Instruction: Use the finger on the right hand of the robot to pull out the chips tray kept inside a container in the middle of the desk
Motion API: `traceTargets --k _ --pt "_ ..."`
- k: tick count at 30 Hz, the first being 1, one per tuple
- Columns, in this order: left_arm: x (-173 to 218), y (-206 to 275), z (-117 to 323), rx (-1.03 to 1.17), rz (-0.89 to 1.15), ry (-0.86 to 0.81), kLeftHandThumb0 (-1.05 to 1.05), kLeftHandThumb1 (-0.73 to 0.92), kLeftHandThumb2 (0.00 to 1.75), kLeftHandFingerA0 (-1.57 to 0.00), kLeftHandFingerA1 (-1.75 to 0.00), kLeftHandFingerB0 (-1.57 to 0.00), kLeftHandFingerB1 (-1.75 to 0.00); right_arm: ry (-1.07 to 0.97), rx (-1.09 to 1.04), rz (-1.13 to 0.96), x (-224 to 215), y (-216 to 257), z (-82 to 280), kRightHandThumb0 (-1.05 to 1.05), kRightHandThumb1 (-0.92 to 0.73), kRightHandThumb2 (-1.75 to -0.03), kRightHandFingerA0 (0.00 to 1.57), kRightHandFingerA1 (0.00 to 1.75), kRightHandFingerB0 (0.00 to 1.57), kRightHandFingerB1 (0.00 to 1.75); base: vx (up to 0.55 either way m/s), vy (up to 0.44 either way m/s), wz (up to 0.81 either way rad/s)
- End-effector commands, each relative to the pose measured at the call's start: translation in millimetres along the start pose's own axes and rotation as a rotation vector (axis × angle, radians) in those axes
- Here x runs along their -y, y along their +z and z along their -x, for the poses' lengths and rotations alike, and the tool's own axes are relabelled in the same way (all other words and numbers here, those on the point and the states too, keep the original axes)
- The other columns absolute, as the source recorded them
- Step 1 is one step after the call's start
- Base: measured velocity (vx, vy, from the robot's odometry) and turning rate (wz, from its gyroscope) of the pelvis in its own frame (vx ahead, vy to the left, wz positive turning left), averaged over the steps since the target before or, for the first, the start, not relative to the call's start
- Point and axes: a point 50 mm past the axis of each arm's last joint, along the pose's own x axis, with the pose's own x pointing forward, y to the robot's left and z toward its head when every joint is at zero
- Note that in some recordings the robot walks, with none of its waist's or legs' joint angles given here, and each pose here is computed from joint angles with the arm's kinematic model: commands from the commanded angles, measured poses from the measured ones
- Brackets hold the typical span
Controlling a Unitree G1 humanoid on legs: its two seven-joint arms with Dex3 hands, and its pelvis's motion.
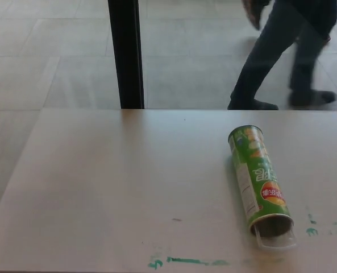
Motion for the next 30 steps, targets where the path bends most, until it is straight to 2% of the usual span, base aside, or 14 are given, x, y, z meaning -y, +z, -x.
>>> traceTargets --k 1,8,9,14,16,22,27,30 --pt "-10.8 5.0 1.8 0.022 -0.004 0.021 -0.44 0.70 0.61 -0.62 -0.64 -0.53 -0.46 0.286 0.124 0.067 -48.3 43.3 -3.1 -0.07 -0.63 -0.59 0.86 1.03 0.40 0.47 0.00 0.000 0.00" --pt "-10.4 3.0 2.1 0.014 -0.003 0.016 -0.45 0.69 0.60 -0.65 -0.66 -0.54 -0.46 0.528 0.117 0.172 -100.2 34.8 5.9 -0.20 -0.62 -0.58 0.91 1.09 0.46 0.46 0.00 0.000 0.00" --pt "-10.6 3.1 2.2 0.014 -0.011 0.014 -0.45 0.70 0.60 -0.64 -0.66 -0.55 -0.47 0.580 0.130 0.220 -112.1 32.0 10.4 -0.18 -0.61 -0.58 0.93 1.01 0.48 0.45 0.00 0.000 0.00" --pt "-9.6 3.4 1.6 0.012 -0.003 0.018 -0.45 0.70 0.60 -0.64 -0.67 -0.55 -0.47 0.694 0.100 0.279 -127.0 28.0 17.5 -0.18 -0.63 -0.58 0.90 0.98 0.50 0.47 0.00 0.000 0.00" --pt "-9.5 3.3 1.8 0.015 -0.012 0.010 -0.46 0.69 0.60 -0.63 -0.66 -0.53 -0.47 0.762 0.123 0.323 -137.2 22.1 19.8 -0.18 -0.62 -0.58 0.95 0.91 0.51 0.50 0.00 0.000 0.00" --pt "-10.0 4.8 1.1 0.014 -0.017 0.019 -0.45 0.70 0.60 -0.65 -0.66 -0.54 -0.46 0.812 0.133 0.373 -149.7 20.1 19.0 -0.18 -0.61 -0.57 0.93 0.95 0.50 0.49 0.00 0.000 0.00" --pt "-11.5 5.8 1.3 0.016 -0.011 0.022 -0.46 0.70 0.60 -0.65 -0.66 -0.55 -0.46 0.883 0.144 0.434 -161.5 17.9 21.6 -0.17 -0.61 -0.58 0.89 1.11 0.50 0.49 0.00 0.000 0.00" --pt "-10.8 5.7 1.2 0.016 -0.029 0.014 -0.47 0.70 0.61 -0.62 -0.62 -0.52 -0.45 0.941 0.182 0.567 -168.9 15.8 23.2 -0.20 -0.61 -0.58 0.88 1.13 0.50 0.47 0.00 0.000 0.00"
